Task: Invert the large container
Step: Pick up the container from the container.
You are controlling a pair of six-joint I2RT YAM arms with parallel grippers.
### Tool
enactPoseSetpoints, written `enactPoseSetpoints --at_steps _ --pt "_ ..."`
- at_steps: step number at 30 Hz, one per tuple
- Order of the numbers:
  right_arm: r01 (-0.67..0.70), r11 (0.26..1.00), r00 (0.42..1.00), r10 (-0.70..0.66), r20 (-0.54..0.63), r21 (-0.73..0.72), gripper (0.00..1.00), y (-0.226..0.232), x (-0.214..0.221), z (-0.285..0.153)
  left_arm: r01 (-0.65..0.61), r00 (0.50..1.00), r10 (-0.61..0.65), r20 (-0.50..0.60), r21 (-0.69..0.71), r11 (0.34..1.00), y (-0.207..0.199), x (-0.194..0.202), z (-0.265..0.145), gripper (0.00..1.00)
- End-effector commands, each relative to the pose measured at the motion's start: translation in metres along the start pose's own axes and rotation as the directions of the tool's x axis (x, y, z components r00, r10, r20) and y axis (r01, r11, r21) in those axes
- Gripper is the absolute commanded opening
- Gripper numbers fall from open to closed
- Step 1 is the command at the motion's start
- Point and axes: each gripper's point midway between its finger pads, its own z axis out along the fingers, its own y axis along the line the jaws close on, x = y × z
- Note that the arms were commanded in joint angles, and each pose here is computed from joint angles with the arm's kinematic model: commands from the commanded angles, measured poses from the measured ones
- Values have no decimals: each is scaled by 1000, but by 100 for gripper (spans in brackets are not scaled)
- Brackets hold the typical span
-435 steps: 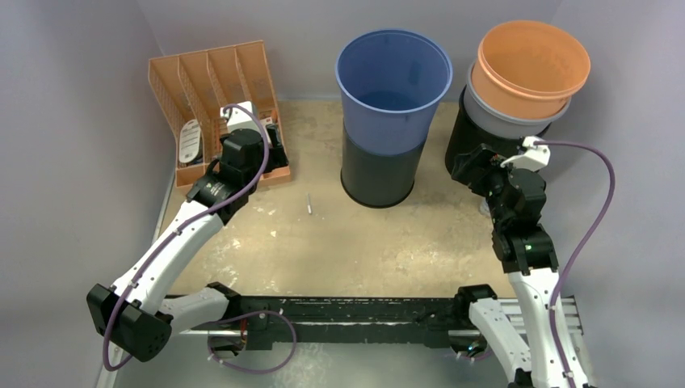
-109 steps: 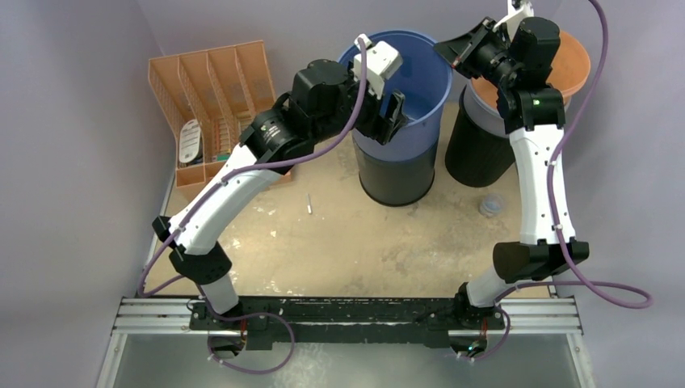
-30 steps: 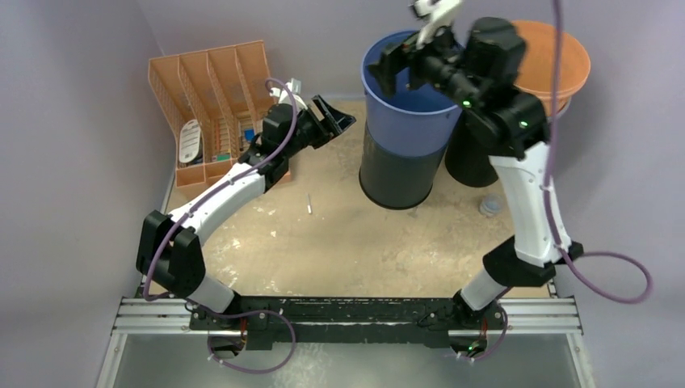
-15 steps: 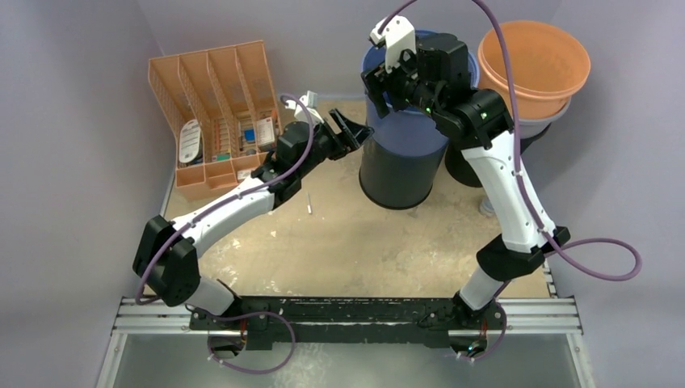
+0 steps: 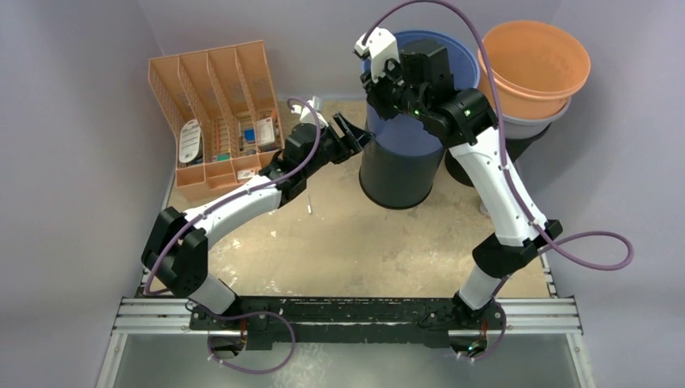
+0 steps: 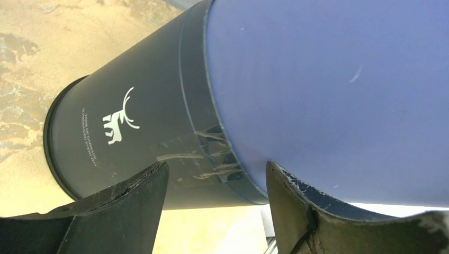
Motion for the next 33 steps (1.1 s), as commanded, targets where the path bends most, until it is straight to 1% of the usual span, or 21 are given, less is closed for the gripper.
enactPoseSetpoints --at_steps 1,4,6,8,12,14,19,24,28,33 --pt "-9 1000 1000 9 28 15 12 -1 -8 0 35 999 -35 -11 -2 999 6 8 6 66" --pt "-21 999 998 20 58 26 6 -2 -17 -3 48 999 -48 -3 -10 999 7 8 6 63" --pt "-27 999 996 25 88 25 5 -3 -27 -8 44 999 -44 -10 -22 999 8 12 8 61" --pt "-37 999 993 33 118 34 0 -5 -36 -12 48 999 -49 -22 -35 998 13 17 11 60" --pt "-40 999 985 35 166 25 0 -3 -53 -17 64 997 -65 -28 -43 997 17 21 14 59" --pt "-53 998 978 47 203 25 0 -1 -64 -19 76 997 -78 -13 -79 994 26 20 15 57" --pt "-81 993 953 52 298 86 0 4 -96 -26 85 996 -87 -8 -125 989 36 21 18 56" --pt "-112 985 900 44 433 133 0 -4 -133 -52 99 994 -103 -21 -141 985 41 27 21 56" --pt "-105 983 835 4 550 152 0 -10 -159 -82 106 994 -111 -26 -149 983 45 29 21 56" --pt "-120 975 787 -20 617 185 0 -23 -182 -107 109 993 -115 -31 -158 981 48 31 22 56"
